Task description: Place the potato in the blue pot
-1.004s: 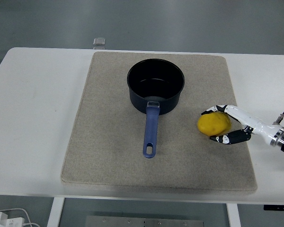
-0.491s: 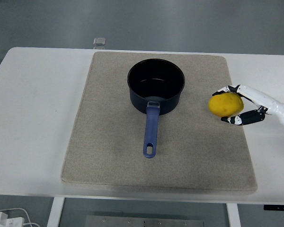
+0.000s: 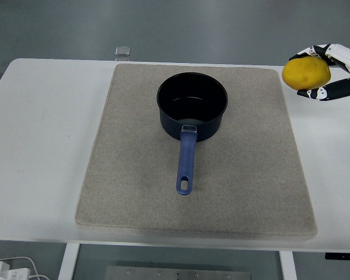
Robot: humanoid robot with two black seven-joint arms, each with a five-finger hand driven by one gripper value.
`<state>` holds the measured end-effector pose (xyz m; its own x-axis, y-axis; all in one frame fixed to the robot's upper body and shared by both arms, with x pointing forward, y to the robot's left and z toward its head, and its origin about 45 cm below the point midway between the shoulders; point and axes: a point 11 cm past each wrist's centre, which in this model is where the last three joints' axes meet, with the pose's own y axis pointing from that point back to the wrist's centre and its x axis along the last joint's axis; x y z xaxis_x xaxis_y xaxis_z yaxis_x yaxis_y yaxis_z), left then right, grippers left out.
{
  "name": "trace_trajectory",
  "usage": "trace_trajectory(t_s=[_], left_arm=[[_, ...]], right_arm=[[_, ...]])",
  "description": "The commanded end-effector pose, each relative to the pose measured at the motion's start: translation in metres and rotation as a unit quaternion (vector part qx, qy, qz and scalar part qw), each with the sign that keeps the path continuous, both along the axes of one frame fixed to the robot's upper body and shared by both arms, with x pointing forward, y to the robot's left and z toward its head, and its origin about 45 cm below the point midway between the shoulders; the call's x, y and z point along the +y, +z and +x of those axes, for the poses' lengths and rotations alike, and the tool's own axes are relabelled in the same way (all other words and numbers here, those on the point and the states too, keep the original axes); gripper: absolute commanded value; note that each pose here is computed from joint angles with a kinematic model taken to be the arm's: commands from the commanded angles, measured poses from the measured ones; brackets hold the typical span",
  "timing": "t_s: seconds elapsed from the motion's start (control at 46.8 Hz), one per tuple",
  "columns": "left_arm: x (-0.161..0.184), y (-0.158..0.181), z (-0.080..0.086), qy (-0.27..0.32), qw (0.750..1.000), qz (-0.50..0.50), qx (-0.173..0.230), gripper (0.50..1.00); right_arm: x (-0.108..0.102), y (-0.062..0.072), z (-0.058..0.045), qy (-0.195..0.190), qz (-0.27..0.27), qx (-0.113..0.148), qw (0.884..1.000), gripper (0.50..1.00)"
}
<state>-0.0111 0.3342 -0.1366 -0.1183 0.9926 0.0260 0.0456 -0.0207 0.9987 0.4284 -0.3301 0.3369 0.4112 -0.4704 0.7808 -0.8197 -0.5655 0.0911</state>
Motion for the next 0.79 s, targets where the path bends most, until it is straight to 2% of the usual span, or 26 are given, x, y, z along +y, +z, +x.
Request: trace_trajectory(t_s=[0.0, 0.085, 0.192, 0.256, 0.385, 0.491, 0.598, 0.769], left_arm=[[0.000, 0.000, 0.000, 0.000, 1.000, 0.000, 0.000, 1.000], [0.000, 0.000, 0.000, 0.000, 1.000, 0.000, 0.000, 1.000], [0.000, 0.000, 0.000, 0.000, 1.000, 0.001, 0.000, 1.000], [0.000, 0.000, 0.000, 0.000, 1.000, 0.001, 0.000, 1.000], [0.000, 0.000, 0.000, 0.000, 1.000, 0.000, 0.000, 1.000], [0.000, 0.000, 0.000, 0.000, 1.000, 0.000, 0.000, 1.000], [0.000, 0.000, 0.000, 0.000, 1.000, 0.000, 0.000, 1.000], [0.000, 0.000, 0.000, 0.000, 1.000, 0.000, 0.000, 1.000]], right_arm=[[0.017, 0.013, 0.007, 0.014, 0.003, -0.014, 1.000, 0.500], [0.059, 0.015, 0.017, 0.047, 0.012, -0.016, 0.999, 0.500], [0.093, 0.021, 0.031, 0.060, 0.014, -0.024, 0.998, 0.500], [0.119, 0.015, 0.037, 0.073, 0.016, -0.018, 0.997, 0.500], [0.177, -0.001, 0.042, 0.109, 0.021, -0.007, 0.994, 0.500], [0.199, -0.010, 0.047, 0.113, 0.020, -0.005, 0.993, 0.500], [0.218, -0.015, 0.047, 0.124, 0.023, -0.002, 0.992, 0.500], [0.221, -0.018, 0.047, 0.124, 0.022, 0.000, 0.992, 0.500]])
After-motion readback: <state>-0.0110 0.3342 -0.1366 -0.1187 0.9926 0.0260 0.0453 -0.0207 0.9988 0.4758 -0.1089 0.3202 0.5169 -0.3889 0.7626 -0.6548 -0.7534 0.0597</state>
